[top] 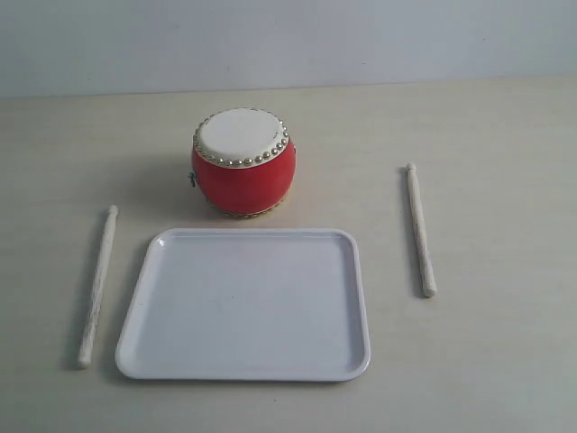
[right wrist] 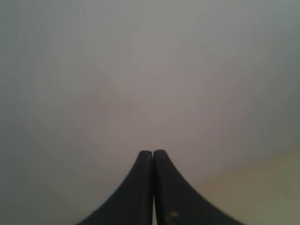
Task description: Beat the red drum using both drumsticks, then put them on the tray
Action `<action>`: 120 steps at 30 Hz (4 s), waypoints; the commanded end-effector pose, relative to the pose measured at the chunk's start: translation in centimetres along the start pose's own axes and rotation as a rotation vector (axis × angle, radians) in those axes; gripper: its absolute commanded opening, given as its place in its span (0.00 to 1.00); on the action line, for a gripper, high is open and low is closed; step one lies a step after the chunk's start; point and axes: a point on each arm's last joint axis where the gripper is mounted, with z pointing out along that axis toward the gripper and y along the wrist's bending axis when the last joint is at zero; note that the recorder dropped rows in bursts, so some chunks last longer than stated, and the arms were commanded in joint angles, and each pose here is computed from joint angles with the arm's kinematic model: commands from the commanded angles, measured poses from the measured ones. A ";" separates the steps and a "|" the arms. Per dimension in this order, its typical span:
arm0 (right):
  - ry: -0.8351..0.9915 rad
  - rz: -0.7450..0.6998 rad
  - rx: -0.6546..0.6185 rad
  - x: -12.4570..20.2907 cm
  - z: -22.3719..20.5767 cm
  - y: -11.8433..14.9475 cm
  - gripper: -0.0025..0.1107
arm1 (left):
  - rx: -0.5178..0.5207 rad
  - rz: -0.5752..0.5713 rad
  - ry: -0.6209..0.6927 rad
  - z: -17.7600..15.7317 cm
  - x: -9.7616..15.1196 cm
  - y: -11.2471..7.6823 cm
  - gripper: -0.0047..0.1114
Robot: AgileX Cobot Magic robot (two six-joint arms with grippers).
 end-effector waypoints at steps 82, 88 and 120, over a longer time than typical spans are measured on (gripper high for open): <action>1.489 -0.222 0.308 25.4 15.6 0.8 0.50 | -0.001 -0.001 -0.010 0.0 0.0 0.0 0.04; 1.518 -0.236 0.318 26.5 15.7 0.5 0.50 | -0.001 -0.001 -0.010 0.0 0.0 0.0 0.04; 1.497 -0.280 0.324 28.0 15.2 1.5 0.40 | -0.001 -0.001 -0.010 0.0 0.0 0.0 0.04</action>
